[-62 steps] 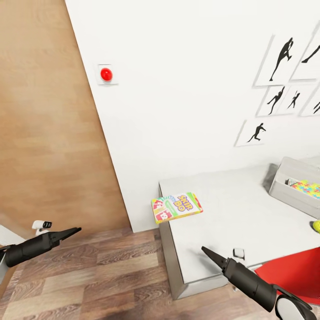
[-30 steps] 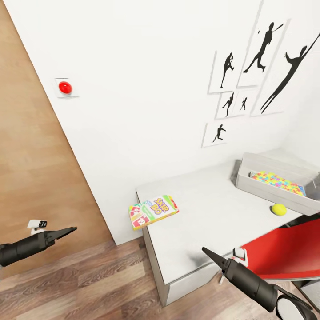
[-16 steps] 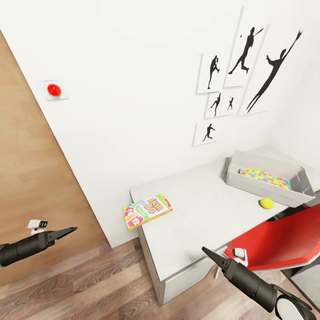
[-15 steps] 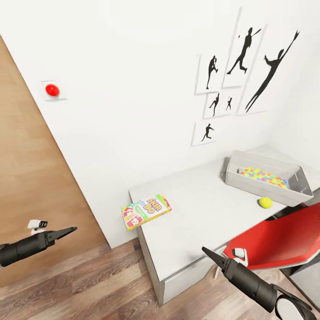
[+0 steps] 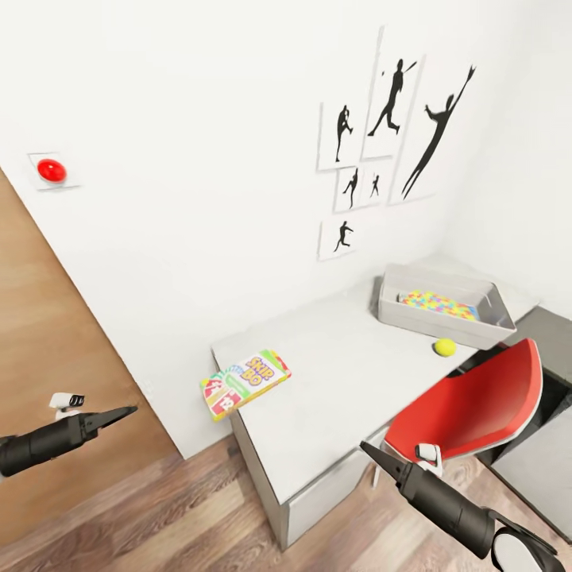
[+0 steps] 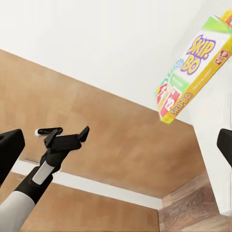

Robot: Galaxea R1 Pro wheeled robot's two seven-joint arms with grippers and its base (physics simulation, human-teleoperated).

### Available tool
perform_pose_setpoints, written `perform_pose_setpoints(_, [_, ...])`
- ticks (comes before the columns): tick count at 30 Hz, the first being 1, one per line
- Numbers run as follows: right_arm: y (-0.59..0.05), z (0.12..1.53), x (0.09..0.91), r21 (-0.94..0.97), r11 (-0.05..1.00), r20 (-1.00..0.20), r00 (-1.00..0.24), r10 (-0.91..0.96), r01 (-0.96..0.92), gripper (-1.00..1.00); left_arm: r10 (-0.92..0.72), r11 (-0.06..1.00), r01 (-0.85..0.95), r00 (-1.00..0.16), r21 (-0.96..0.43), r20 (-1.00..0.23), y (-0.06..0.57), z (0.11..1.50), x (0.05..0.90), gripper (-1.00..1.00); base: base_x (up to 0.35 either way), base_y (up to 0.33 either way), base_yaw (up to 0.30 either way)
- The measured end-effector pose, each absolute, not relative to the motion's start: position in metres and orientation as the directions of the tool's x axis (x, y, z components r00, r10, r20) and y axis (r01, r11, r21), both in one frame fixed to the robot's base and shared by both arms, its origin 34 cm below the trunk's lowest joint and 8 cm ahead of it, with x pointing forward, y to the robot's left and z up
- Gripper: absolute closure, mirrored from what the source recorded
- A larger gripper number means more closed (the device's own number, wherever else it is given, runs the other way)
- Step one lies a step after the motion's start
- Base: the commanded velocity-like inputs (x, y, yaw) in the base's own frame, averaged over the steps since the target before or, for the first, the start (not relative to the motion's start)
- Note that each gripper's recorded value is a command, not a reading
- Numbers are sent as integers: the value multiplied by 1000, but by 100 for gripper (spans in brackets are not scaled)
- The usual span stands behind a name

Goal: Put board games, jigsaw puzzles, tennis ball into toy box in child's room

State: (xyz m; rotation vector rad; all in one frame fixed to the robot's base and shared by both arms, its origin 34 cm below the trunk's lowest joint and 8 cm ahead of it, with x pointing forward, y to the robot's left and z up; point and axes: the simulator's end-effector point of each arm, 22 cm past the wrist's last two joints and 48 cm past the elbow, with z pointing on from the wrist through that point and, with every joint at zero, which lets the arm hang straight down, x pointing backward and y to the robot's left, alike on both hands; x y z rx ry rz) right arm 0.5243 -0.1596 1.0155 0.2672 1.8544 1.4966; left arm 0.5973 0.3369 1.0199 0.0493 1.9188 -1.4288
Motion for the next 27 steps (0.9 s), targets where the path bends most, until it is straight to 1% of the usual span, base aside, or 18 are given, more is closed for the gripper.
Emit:
perform_pose_setpoints(5, [-158,1018,524,912,301,-406,-714,571,-278,-100,-378,382,439,-729,-814,-570,337,1022,597,-100,0,20,-247])
perform_pose_setpoints(11, [-156,1018,523,906,313,-419,-715,560,-286,-100,-378,381,445,-725,-811,-575,337,1026,597,-100,0,95,-228])
perform_pose_setpoints(23, [-154,1019,521,890,339,-449,-713,538,-305,-100,-378,381,457,-716,-804,-586,336,1033,597,-100,-4,19,-220])
perform_pose_setpoints(27, [-154,1020,520,888,339,-453,-712,537,-309,-100,-378,381,461,-714,-802,-590,336,1035,597,-100,-58,115,-216])
